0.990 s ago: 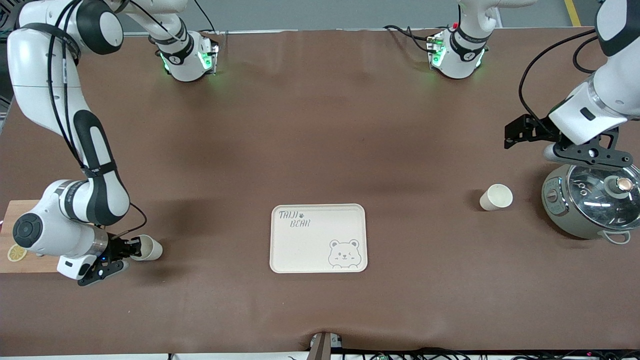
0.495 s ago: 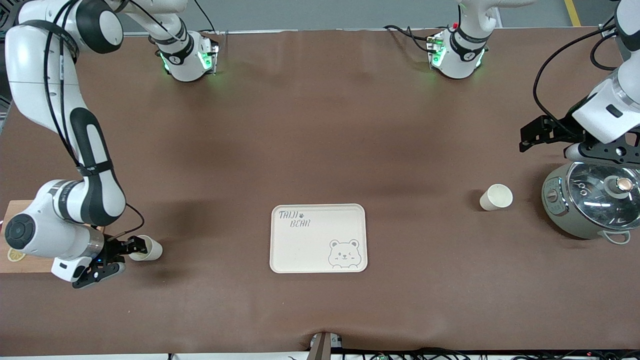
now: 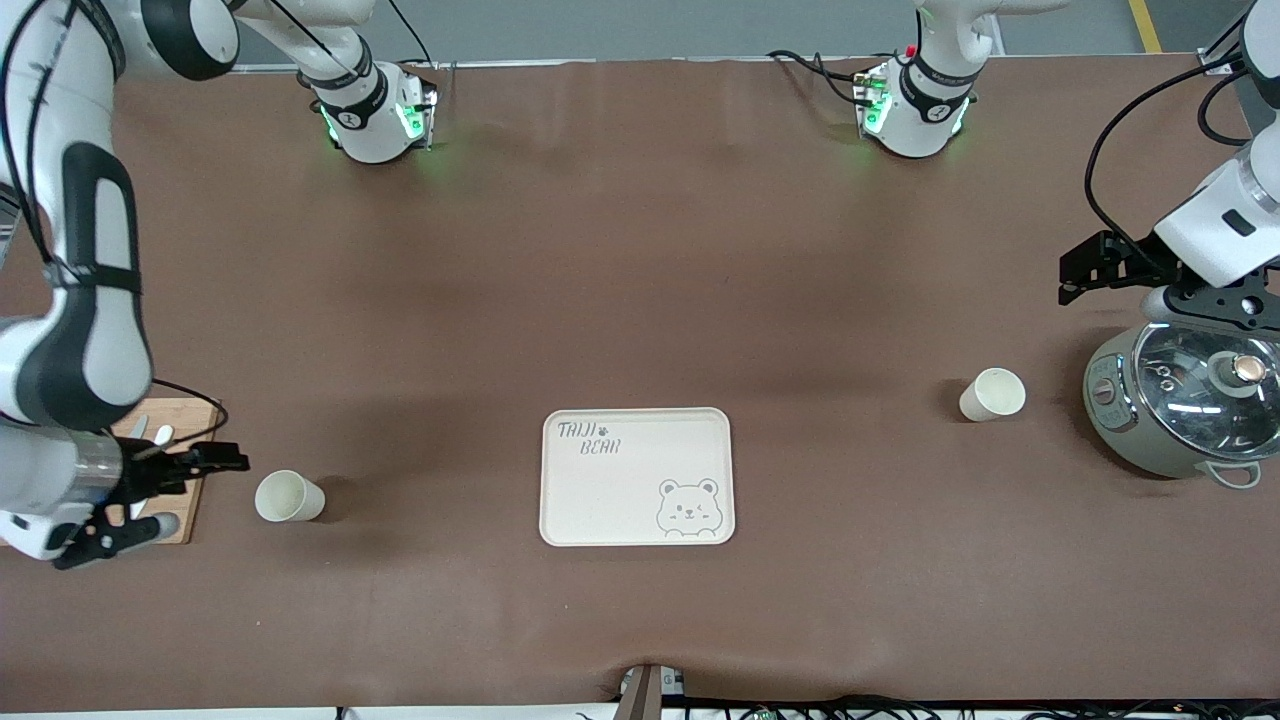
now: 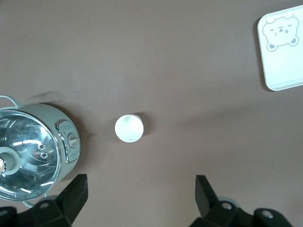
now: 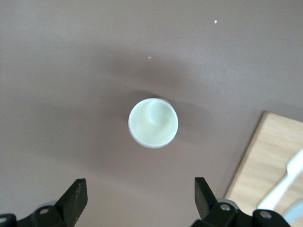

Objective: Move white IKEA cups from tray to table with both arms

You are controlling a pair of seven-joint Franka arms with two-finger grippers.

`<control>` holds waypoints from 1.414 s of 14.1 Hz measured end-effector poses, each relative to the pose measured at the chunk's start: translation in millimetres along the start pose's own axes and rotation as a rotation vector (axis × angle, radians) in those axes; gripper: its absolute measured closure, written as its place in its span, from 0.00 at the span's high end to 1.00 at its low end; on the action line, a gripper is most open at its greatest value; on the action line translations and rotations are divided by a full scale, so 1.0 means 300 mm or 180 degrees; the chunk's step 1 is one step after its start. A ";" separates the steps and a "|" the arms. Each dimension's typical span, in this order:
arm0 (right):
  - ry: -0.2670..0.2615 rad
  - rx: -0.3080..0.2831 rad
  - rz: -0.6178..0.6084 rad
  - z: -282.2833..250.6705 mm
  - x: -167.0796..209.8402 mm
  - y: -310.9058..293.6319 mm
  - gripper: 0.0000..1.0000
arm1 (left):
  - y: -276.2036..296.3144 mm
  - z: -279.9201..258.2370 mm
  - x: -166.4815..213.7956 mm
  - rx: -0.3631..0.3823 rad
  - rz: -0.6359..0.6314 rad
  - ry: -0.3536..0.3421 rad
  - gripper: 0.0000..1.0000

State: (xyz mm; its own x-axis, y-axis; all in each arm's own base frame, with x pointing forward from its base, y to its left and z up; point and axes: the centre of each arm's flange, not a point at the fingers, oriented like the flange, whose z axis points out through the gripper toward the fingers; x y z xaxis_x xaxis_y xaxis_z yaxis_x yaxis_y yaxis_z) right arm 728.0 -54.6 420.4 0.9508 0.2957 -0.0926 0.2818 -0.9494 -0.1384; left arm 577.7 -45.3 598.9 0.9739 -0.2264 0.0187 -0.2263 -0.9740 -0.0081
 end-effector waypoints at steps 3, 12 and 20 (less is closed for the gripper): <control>0.0028 -0.0038 0.0084 -0.299 -0.132 -0.090 1.00 | 0.006 -0.003 0.001 0.0000 -0.0009 0.0005 1.00; -0.0010 -0.0367 0.0544 -0.757 -0.660 -0.268 1.00 | 0.003 -0.007 0.002 0.0001 -0.0021 0.0013 1.00; 0.0073 -0.0426 0.0631 -0.606 -0.700 -0.277 1.00 | 0.001 0.006 0.007 -0.0003 -0.0023 -0.0007 1.00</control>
State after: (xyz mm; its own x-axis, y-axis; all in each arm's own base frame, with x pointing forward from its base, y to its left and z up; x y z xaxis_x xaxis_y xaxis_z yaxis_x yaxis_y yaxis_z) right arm 528.3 -56.9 630.8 0.9915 0.1012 -0.0823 0.1025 -0.9947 0.0123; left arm 579.7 -46.2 597.3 0.9755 -0.2194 0.0166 -0.2193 -0.9756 -0.0070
